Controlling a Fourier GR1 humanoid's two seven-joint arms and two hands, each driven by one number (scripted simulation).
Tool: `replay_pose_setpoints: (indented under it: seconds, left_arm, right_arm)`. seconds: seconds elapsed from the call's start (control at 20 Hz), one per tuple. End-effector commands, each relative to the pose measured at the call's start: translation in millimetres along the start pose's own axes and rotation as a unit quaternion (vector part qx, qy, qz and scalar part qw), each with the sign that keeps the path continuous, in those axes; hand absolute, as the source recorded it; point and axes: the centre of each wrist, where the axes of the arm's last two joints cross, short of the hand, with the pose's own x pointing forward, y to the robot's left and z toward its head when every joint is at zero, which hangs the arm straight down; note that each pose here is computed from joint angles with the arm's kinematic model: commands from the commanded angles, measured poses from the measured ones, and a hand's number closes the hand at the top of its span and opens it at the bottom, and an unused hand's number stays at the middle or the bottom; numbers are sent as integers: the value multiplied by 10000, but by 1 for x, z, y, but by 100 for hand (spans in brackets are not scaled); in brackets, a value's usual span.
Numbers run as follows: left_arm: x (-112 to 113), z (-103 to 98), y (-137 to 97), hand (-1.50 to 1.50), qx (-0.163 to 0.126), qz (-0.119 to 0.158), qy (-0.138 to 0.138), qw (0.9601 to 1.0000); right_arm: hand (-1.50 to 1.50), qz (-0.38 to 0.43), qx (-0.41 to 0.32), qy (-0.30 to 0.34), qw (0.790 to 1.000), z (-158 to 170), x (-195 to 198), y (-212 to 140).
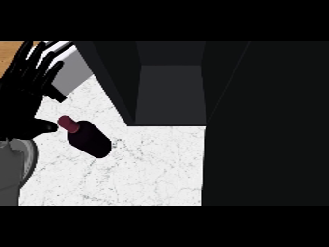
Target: Pick up the wine, place it into the cabinet and close the cabinet
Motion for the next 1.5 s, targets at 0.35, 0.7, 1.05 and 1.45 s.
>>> replay_pose_setpoints:
  seconds: [0.35, 0.7, 1.05, 1.45]
  left_arm:
    - [-38, 9, 20, -150, 309, -255, 153, 9991]
    - [-42, 44, 78, -150, 412, -471, 332, 9975]
    - [-81, 43, 80, -150, 470, -483, 500, 9965]
    - [-110, 53, 94, -150, 552, -636, 657, 9943]
  right_arm:
    - [-150, -102, 137, -54, 9998, 15, -1, 9]
    - [-150, -122, 6, -144, 9998, 1, 1, 24]
    - [-150, -120, 53, -88, 9999, 13, 10, 3]
    - [-150, -102, 189, -66, 9997, 12, 1, 17]
